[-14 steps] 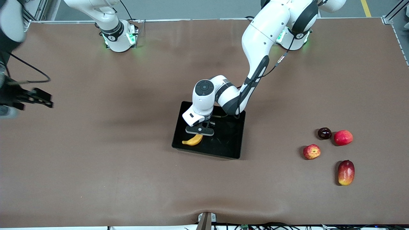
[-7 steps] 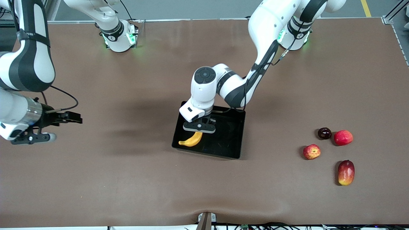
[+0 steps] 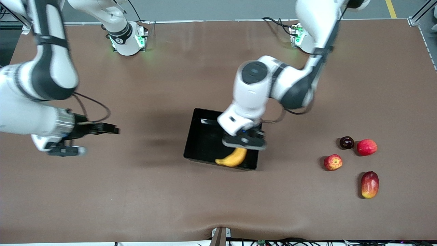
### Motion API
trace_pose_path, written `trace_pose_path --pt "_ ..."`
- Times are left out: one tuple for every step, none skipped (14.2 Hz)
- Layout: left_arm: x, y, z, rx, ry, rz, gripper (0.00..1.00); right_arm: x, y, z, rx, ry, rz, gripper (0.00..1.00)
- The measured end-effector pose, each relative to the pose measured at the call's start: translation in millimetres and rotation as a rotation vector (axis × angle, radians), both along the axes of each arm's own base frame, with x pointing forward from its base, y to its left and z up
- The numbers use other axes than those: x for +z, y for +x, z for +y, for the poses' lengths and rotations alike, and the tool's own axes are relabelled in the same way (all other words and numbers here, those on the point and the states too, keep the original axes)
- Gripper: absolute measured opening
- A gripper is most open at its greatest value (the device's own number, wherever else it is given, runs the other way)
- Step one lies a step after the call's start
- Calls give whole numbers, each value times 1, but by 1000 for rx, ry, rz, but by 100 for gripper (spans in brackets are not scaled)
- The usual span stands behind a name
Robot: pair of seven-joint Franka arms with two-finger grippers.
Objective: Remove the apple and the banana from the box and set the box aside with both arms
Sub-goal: 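Carry the banana beside the fruits while the right gripper reaches the tray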
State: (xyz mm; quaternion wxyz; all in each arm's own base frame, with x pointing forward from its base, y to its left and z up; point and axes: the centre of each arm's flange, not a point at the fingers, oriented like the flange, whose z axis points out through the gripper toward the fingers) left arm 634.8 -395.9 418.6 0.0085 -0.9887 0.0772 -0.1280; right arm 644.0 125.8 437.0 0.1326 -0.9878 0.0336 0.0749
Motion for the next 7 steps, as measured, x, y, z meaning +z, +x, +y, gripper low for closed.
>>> trace_pose_path --pt "-2 15 30 -19 26 14 34 -9 -1 33 -13 -11 -9 100" --pt "-7 29 60 -50 55 33 34 -20 -2 66 -25 -20 -22 100" --pt "-11 41 90 -90 81 51 34 -33 -5 96 -34 -29 -32 100" --pt "-15 53 120 -126 103 67 34 -47 -8 124 -40 -37 -42 100" --pt "-19 63 151 -153 122 83 34 -63 -12 148 -45 -44 -53 100" --pt "-26 72 185 -183 143 105 34 -78 -15 169 -48 -51 -63 100" --pt "-35 80 223 -217 162 128 34 -95 -20 188 -47 -59 -69 100"
